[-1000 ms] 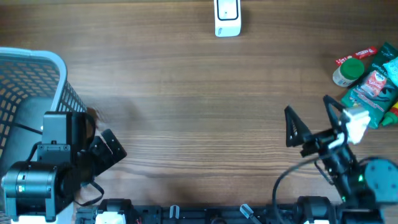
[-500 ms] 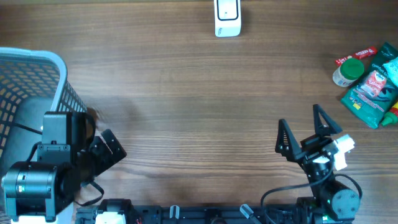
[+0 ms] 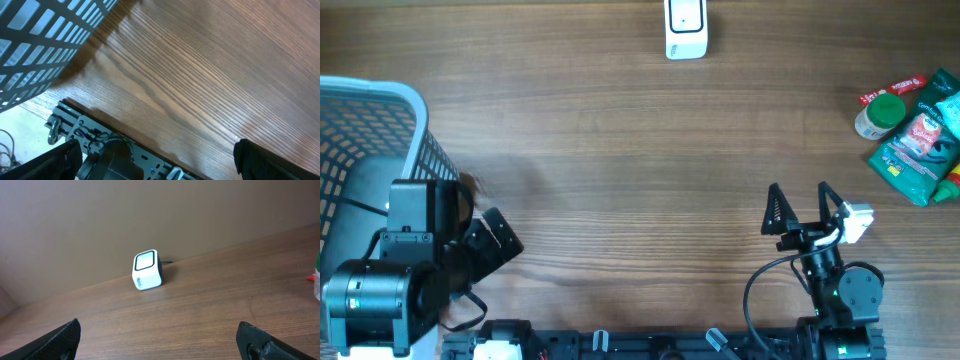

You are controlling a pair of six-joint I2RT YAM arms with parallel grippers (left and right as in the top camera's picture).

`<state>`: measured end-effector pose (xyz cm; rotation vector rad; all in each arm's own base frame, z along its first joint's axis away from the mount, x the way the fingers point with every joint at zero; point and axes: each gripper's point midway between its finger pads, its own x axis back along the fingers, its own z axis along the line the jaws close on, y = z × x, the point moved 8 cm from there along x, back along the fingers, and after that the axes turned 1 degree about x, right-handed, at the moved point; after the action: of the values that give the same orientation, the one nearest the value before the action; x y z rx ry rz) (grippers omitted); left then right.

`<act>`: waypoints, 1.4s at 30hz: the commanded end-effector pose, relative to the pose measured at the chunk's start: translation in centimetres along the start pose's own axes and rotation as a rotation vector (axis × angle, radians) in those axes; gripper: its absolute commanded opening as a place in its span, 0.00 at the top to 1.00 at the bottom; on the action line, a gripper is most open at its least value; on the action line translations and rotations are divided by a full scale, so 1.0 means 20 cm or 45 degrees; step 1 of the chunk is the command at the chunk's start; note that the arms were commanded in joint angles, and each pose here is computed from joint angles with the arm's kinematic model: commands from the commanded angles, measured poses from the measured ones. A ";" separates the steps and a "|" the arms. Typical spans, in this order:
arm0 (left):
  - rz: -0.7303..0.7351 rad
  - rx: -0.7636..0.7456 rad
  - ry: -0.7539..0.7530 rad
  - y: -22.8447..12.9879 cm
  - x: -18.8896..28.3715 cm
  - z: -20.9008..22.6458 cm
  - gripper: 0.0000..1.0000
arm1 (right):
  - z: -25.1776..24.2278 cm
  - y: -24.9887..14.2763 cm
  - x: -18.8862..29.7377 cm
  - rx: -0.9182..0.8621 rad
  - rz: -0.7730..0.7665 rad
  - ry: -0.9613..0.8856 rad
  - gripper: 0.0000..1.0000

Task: Scan the item barcode

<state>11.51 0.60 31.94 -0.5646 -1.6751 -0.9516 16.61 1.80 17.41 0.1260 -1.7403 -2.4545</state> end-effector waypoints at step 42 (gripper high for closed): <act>-1.429 -0.518 -0.729 -0.08 -0.77 -0.14 0.00 | 0.00 0.01 0.00 0.016 -0.020 -0.013 0.00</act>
<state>16.56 -1.24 18.32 -0.0943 -2.4451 -2.0892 16.60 1.80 17.44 0.1281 -1.7411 -2.4556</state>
